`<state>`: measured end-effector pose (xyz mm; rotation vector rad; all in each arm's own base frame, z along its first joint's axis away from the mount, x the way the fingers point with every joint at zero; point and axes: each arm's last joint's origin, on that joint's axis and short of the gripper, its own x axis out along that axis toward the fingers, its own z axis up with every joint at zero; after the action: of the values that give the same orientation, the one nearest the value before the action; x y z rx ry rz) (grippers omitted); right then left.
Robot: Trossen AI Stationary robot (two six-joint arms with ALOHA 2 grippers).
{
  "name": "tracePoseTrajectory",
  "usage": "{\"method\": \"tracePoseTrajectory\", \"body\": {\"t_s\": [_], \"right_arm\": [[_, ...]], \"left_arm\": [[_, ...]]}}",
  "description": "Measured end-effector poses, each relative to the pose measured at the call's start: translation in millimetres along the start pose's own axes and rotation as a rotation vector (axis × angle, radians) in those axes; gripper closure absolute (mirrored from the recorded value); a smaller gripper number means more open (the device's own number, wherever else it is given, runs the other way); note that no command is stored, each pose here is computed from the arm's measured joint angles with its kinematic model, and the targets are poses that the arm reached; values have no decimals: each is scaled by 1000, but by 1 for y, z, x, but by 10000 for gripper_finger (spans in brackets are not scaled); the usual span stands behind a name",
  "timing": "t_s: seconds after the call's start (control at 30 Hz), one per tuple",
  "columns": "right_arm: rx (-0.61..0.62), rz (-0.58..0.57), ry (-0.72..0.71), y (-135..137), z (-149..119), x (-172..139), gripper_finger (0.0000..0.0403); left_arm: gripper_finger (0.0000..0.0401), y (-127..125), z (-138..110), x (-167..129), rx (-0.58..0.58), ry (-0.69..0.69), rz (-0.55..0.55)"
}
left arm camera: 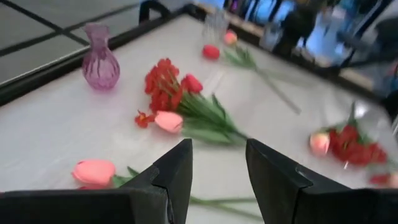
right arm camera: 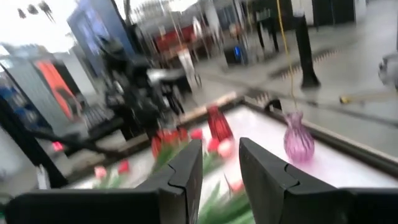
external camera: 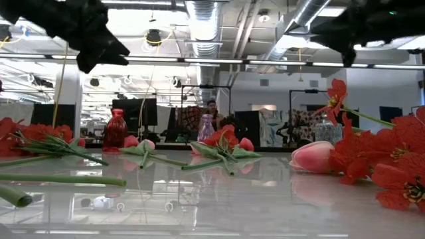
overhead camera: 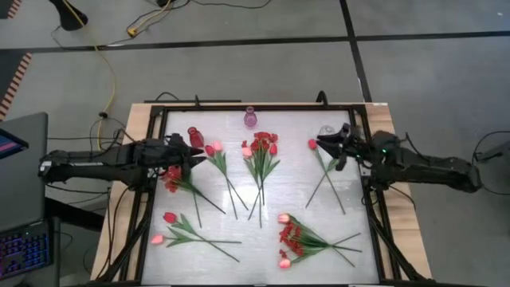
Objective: Sort flowers into vase by color
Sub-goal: Put the top right pink tulip into the transparent vase
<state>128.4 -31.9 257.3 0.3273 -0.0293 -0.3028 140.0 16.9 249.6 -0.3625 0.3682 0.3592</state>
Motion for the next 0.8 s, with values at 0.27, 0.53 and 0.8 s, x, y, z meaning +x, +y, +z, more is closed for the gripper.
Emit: {"method": "tracePoseTrajectory", "body": {"t_s": [0.27,0.53,0.8], "right_arm": [[-57,1,253,33,41,48,270],[-114,85,392,77,51,102,270],[-256,196,503,120,23,145,270]], "left_arm": [[264,-29,2,15,136,157,1],[264,-50,-7,10,218,168,-49],[264,-62,-7,11,300,116,-126]]}}
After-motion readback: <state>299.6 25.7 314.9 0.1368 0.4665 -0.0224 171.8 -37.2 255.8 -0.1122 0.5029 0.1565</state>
